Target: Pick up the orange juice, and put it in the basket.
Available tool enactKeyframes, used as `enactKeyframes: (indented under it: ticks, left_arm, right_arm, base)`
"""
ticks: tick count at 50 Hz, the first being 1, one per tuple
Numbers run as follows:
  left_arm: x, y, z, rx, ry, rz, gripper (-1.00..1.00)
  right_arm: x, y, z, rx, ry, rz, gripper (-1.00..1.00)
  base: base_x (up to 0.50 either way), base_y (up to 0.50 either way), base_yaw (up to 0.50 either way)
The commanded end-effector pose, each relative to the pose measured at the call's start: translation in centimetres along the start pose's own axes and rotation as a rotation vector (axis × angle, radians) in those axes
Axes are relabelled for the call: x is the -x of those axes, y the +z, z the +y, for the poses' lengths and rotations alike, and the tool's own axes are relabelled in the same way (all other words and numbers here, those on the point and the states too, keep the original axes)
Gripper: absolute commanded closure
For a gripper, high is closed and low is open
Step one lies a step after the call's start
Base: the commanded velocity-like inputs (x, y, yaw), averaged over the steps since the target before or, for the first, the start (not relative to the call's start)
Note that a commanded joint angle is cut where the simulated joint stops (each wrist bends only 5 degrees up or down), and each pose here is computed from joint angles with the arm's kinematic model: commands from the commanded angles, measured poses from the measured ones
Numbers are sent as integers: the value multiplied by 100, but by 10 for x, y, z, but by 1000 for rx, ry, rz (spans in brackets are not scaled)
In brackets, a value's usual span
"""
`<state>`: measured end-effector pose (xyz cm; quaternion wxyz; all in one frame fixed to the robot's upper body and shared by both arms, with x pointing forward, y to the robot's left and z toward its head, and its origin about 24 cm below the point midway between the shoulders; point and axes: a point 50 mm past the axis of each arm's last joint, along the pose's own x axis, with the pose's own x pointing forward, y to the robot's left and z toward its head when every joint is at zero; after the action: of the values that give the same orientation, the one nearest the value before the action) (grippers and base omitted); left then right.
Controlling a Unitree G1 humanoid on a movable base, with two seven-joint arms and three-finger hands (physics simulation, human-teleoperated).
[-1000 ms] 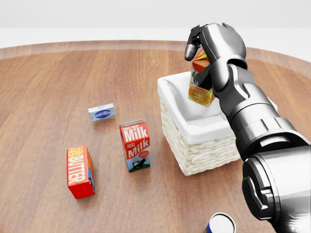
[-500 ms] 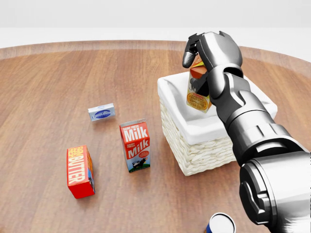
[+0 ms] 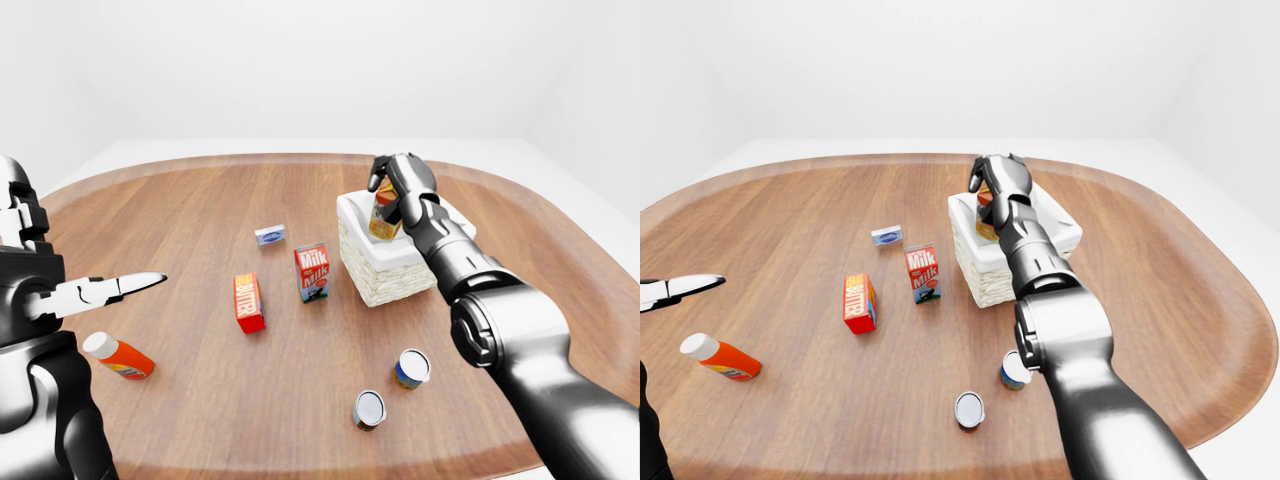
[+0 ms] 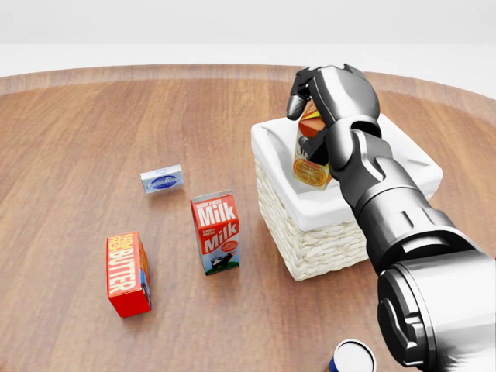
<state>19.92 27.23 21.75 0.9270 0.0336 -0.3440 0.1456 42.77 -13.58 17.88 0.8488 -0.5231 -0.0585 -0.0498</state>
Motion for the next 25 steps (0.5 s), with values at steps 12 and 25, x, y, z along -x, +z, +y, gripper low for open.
enactKeyframes:
  ticks: [12, 25]
  left_arm:
    - [0, 1, 0, -2, -2, -4, -100]
    - [0, 0, 0, -1, -2, 0, -100]
  right_arm:
    - [3, -6, 4, -1, -41, 6, 100]
    - [6, -11, 11, -3, -31, 20, 100]
  base:
    - [0, 0, 0]
    - [0, 0, 0]
